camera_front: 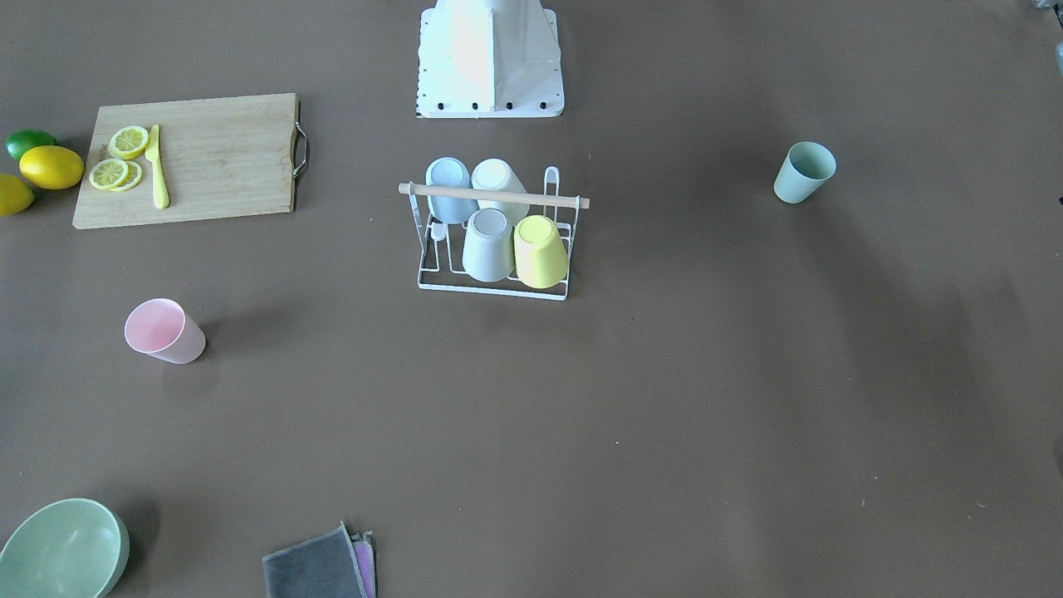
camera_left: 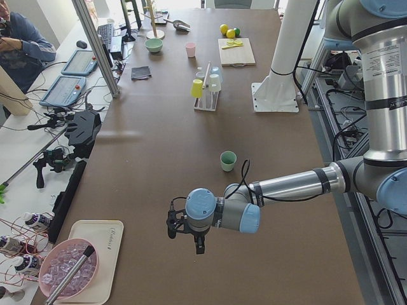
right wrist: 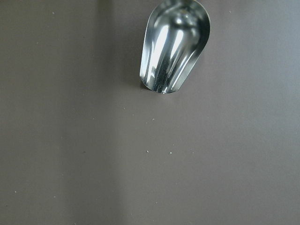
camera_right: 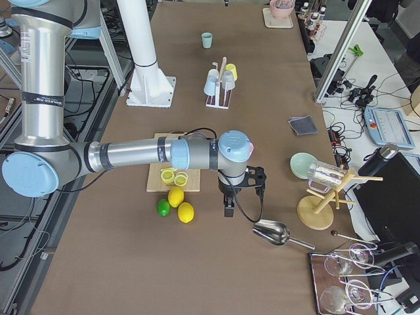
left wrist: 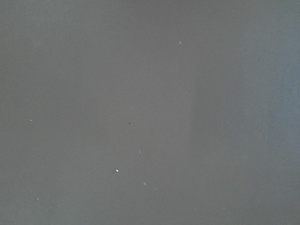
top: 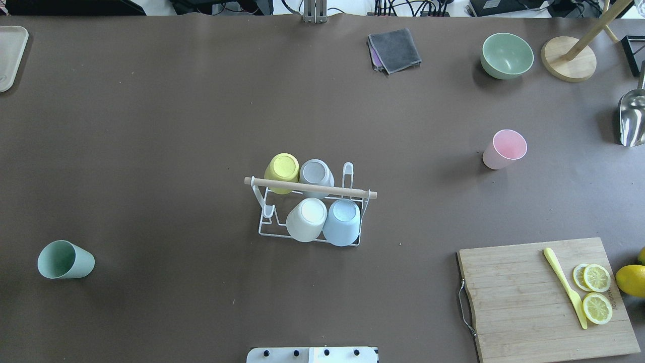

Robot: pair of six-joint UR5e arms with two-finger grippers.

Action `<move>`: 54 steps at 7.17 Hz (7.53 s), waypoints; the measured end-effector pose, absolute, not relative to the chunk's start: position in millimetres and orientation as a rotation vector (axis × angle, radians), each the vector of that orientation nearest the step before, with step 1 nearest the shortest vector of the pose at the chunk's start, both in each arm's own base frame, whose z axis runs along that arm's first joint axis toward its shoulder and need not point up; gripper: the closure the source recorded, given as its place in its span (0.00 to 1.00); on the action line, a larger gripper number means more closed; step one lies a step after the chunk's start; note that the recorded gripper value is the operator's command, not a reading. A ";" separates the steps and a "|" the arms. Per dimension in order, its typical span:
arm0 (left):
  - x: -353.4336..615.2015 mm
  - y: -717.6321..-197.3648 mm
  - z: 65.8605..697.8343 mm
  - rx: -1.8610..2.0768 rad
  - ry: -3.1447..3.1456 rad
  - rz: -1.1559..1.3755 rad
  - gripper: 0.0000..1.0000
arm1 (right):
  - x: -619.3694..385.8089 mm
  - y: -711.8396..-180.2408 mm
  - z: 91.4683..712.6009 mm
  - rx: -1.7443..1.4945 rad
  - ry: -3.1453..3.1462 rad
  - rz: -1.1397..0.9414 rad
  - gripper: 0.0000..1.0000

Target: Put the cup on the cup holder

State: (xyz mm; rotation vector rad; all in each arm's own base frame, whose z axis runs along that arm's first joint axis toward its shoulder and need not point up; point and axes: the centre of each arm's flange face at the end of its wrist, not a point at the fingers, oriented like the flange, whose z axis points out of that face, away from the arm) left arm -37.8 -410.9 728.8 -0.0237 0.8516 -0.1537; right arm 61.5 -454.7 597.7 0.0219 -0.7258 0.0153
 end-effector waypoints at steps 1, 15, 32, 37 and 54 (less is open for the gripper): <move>-35.5 -416.9 719.5 -0.054 0.879 -0.164 0.02 | 61.5 -454.7 598.8 0.020 -0.725 0.017 0.00; -30.3 -445.3 680.1 -0.030 0.883 -0.156 0.02 | 33.7 -510.9 531.0 0.125 -0.676 -0.034 0.00; 250.6 -565.3 499.1 -0.145 0.593 0.288 0.02 | -314.2 -711.1 437.5 -0.210 -0.702 -0.405 0.00; 269.2 -589.4 488.3 -0.214 0.546 0.539 0.02 | -346.6 -686.0 461.5 -0.364 -0.700 -0.451 0.00; 390.8 -573.8 481.6 -0.666 0.283 0.781 0.02 | -399.9 -670.9 508.3 -0.545 -0.564 -0.666 0.00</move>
